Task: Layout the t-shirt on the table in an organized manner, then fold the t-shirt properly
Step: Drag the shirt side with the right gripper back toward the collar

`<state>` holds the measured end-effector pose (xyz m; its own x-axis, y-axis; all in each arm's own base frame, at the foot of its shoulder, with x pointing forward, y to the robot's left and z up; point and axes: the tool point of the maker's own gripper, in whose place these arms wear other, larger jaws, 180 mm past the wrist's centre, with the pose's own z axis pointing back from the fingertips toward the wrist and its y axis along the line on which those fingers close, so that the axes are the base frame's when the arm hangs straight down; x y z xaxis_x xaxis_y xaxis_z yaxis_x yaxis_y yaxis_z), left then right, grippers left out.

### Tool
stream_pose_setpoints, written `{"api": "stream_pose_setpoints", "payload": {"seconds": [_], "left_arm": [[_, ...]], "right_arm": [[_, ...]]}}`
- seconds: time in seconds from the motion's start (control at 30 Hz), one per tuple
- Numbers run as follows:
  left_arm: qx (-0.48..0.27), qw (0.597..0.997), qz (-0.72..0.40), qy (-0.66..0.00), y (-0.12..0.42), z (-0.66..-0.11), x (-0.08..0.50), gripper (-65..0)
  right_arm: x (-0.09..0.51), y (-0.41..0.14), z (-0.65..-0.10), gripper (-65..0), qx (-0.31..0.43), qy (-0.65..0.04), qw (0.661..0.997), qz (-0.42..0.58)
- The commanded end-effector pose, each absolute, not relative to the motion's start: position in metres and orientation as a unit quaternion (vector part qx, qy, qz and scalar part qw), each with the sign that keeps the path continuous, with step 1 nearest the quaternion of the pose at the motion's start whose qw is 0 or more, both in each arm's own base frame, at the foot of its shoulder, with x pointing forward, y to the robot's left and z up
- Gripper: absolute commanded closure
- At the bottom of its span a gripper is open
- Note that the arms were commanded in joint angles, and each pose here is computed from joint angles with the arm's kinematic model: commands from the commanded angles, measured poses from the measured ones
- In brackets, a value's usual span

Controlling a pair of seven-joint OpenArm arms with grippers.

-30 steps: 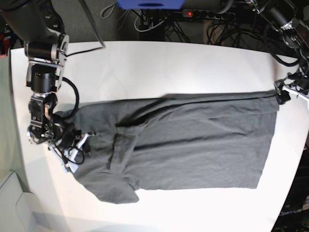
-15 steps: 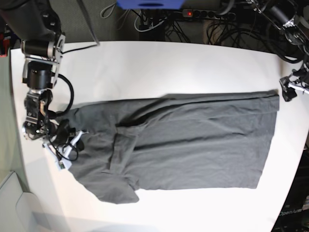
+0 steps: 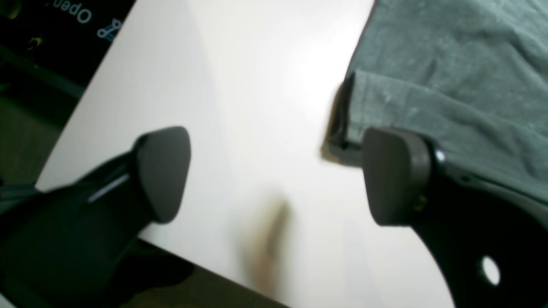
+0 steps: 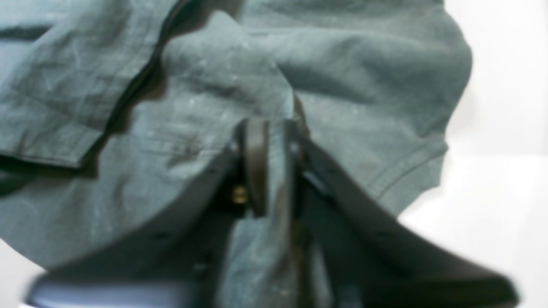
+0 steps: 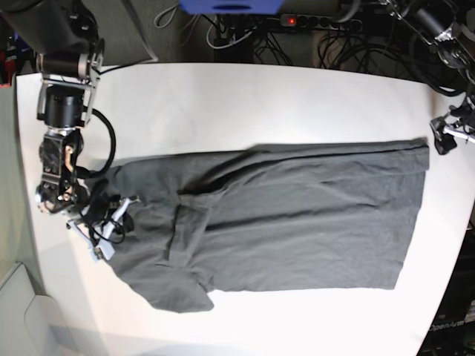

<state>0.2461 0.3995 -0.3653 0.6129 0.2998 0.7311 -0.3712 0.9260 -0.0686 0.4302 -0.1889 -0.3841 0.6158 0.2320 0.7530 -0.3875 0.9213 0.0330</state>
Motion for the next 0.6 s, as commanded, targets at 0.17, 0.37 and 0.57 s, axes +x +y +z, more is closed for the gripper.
{"api": "stream_pose_setpoints", "payload": {"seconds": [0.17, 0.37, 0.57], "left_arm": [[0.057, 0.886, 0.178, -0.425, 0.408, -0.346, 0.255, -61.8], [0.056, 0.885, 0.178, -0.426, 0.408, -0.345, 0.256, -61.8], [0.056, 0.885, 0.178, -0.426, 0.408, -0.345, 0.256, -61.8]], "right_arm": [[0.449, -0.192, -0.356, -36.4, 0.093, -0.443, 0.875, 0.173], [0.449, -0.19, -0.362, -37.9, 0.105, -0.451, 0.871, 0.165], [0.446, -0.191, -0.38, -37.9, 0.126, -0.452, 0.872, 0.142]]}}
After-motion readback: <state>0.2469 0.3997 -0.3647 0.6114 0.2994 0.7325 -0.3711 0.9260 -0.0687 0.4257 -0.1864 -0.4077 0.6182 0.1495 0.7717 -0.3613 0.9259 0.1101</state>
